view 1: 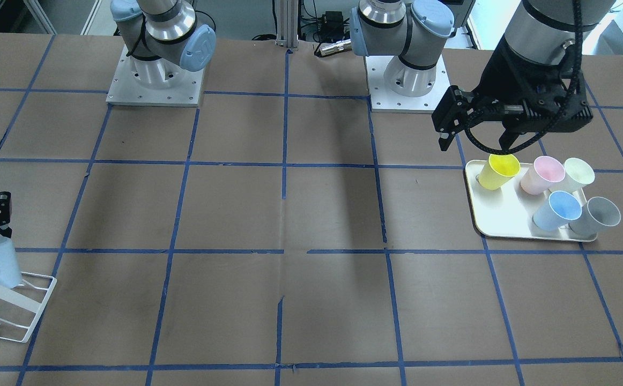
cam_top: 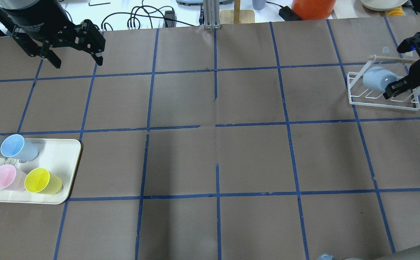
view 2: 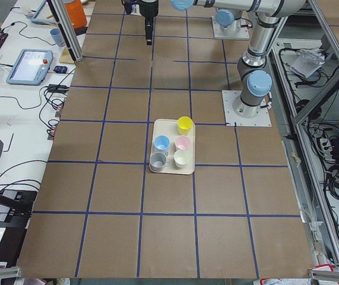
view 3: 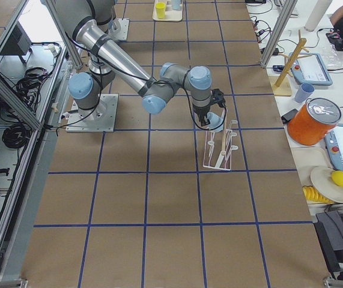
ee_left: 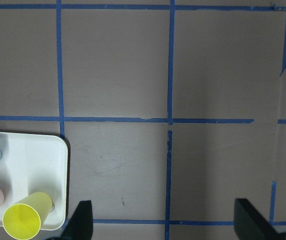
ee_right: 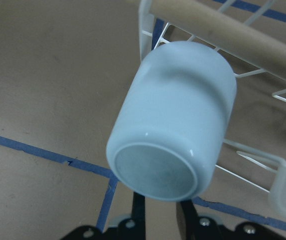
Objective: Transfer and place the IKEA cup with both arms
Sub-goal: 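Close the right gripper on the pale blue mug's base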
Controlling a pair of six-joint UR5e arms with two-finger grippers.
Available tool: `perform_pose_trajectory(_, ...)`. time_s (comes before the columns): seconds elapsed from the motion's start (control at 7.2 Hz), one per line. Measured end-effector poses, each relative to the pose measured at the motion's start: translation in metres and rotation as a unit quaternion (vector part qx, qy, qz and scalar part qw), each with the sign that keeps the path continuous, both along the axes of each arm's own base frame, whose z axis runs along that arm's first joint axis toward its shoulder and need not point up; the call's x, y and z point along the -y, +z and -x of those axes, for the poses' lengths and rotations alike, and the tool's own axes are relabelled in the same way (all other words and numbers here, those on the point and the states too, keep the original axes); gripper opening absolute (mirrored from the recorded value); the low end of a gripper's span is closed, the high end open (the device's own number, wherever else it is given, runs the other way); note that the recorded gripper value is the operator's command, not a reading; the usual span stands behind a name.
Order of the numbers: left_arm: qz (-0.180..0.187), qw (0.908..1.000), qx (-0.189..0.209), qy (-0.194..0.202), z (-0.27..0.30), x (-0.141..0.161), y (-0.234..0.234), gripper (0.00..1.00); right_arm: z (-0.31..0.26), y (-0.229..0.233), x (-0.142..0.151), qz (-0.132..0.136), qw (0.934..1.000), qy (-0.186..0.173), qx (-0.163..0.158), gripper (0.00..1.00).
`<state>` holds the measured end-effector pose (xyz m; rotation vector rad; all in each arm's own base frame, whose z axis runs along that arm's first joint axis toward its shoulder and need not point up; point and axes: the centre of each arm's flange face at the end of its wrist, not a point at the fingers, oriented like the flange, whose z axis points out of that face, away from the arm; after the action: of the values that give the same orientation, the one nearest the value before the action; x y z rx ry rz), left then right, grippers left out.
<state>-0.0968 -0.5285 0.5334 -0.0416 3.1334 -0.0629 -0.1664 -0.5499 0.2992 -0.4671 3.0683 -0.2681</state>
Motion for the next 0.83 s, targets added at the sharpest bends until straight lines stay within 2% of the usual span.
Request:
perform_pose_trajectory(0.14,0.000,1.0000,0.000,0.000,0.0000,-0.0005,0.0000,1.00,0.0007,0.0023,0.0009,0.001,1.0000,0.000,-0.001,0.30)
perform_pose_trajectory(0.28,0.000,1.0000,0.000,0.000,0.0000,-0.0008,0.0001,1.00,0.0010,0.0032,0.0013,0.001,1.0000,0.000,-0.001,0.89)
perform_pose_trajectory(0.42,0.000,1.0000,0.000,0.000,0.0001,-0.0008,-0.0001,1.00,0.0007,0.0029,0.0015,0.001,1.0000,0.000,-0.001,1.00)
perform_pose_trajectory(0.83,0.000,1.0000,0.000,0.000,0.0000,-0.0008,0.0000,1.00,-0.0001,0.0010,0.0016,-0.001,1.0000,0.000,0.001,1.00)
